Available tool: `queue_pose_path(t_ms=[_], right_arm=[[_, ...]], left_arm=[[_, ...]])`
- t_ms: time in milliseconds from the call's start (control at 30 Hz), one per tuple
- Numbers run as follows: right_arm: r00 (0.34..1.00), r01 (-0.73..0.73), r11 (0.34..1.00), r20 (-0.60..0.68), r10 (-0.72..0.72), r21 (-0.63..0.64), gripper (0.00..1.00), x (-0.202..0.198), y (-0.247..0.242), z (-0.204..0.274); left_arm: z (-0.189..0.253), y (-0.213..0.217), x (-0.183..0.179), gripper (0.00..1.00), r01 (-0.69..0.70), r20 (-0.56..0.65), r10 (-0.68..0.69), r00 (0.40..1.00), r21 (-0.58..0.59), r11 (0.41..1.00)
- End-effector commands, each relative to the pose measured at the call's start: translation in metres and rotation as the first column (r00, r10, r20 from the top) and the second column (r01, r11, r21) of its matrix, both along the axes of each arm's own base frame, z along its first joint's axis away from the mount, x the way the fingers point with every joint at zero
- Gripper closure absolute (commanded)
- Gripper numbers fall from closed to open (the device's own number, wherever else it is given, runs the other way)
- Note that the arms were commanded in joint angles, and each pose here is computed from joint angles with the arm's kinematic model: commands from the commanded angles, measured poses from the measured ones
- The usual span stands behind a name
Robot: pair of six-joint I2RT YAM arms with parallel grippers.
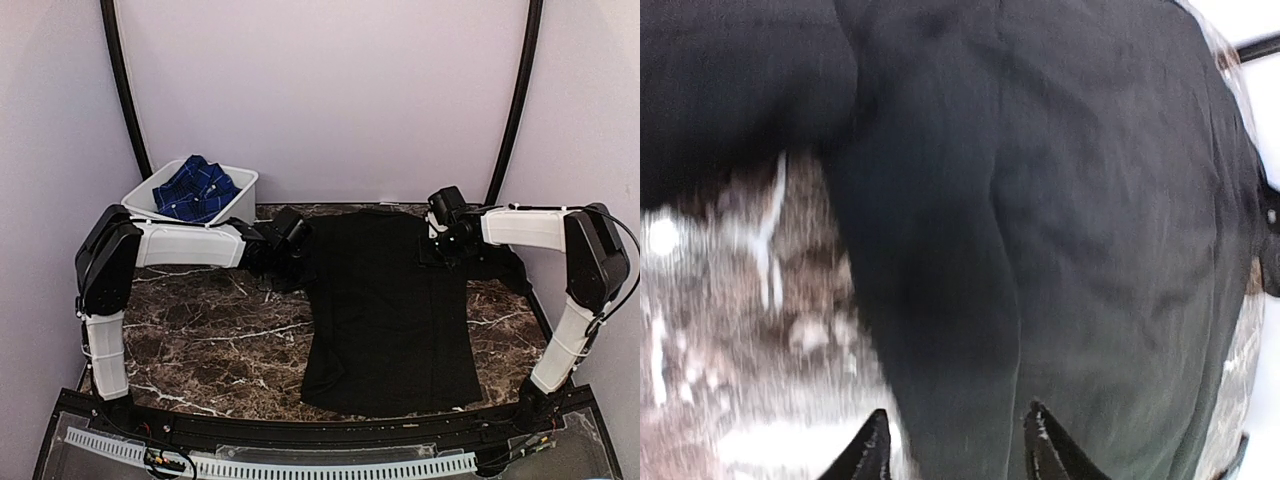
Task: Fold and stack the long sleeve shirts
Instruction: Move the flattened shirt to the center of the board.
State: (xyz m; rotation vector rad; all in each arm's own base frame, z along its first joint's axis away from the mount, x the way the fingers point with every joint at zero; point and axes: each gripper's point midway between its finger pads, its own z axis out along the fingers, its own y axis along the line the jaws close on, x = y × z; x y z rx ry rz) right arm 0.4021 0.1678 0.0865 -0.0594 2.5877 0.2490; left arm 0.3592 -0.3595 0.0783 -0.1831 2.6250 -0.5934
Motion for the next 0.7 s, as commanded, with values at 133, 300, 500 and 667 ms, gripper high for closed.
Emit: queue_pose_path(t_ms=[133,300,500,667], right_arm=[[0.998,-0.031,0.999,0.048,0.029,0.025,0.57,0.013,0.012,0.012],[0.999,-0.022,1.000,0.033,0.022,0.002,0.58,0.015,0.009,0.001],[1.000,-0.008,1.000,0.003,0.008,-0.014,0.57,0.013,0.006,-0.019],[0.999,0.019,1.000,-0.025,-0.020,-0.023,0.58,0.010,-0.006,-0.035]], left_arm=[[0.004,0.001,0.067,0.67,-0.095,0.059,0.099,0.993,-0.060,0.994],[-0.019,0.002,0.087,0.69,-0.086,0.024,0.087,0.996,-0.045,0.995],[-0.042,0.007,0.092,0.70,-0.067,-0.037,0.066,0.997,-0.053,0.996],[-0.061,0.031,0.094,0.71,-0.071,-0.073,0.072,0.995,0.014,0.997]])
